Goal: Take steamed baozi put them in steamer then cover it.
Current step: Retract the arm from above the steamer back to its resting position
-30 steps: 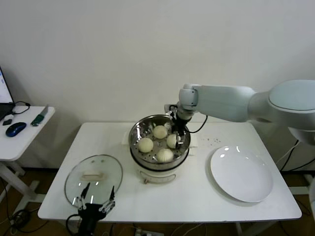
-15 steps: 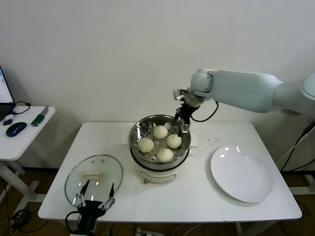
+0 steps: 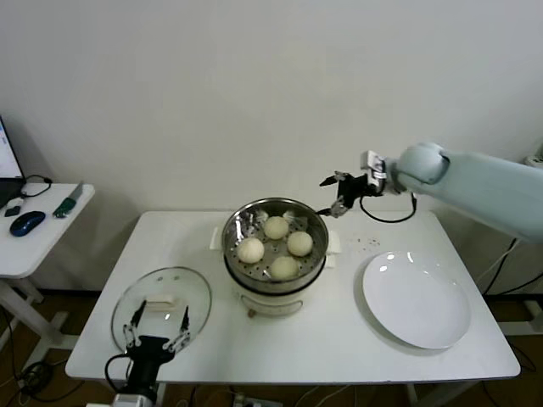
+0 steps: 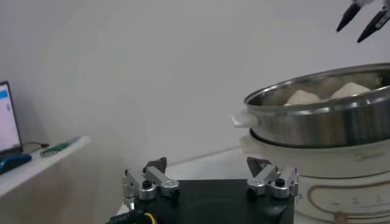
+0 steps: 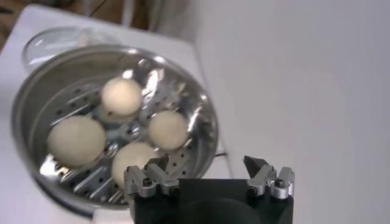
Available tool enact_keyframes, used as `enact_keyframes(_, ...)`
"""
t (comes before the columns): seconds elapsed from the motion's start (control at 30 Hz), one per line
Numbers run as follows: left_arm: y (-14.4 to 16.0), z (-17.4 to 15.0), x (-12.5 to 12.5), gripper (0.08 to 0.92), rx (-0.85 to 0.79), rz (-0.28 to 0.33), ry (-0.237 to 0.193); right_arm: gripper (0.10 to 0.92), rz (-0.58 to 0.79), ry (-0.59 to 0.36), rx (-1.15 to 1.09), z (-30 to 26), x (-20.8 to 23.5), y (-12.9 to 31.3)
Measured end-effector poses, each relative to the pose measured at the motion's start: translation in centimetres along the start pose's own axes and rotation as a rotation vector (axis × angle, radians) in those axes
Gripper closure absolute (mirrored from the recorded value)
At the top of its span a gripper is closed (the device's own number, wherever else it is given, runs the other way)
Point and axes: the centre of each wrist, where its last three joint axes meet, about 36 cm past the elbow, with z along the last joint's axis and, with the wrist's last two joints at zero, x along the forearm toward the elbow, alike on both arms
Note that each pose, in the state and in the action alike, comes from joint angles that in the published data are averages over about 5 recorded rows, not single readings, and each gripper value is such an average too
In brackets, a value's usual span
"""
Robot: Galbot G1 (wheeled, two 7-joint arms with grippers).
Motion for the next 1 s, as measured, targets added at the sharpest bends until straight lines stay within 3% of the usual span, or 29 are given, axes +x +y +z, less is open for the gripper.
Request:
enact_keyframes(0.2, 0.6, -0.1, -0.6, 0.177, -0.083, -0.006, -0.012, 0.2, 0.151, -0.163, -0.136, 5.6, 0.7, 4.0)
enact_keyframes(0.53, 1.2, -0.3, -1.5, 0.177, -0.31, -0.01, -0.016, 0.2, 0.35, -0.34, -0.329, 11.4, 0.9, 10.6)
enact_keyframes(0.77, 1.7, -0.3, -1.8, 0.177, -0.545, -0.032, 0.014, 0.2, 0.469, -0.431, -0.45, 13.8, 0.5, 14.8)
enact_keyframes(1.0, 2.0, 0.5, -2.5, 0.177, -0.86, -0.02, 0.046, 0.2, 0.592, -0.458, -0.562, 16.7, 1.4, 18.7)
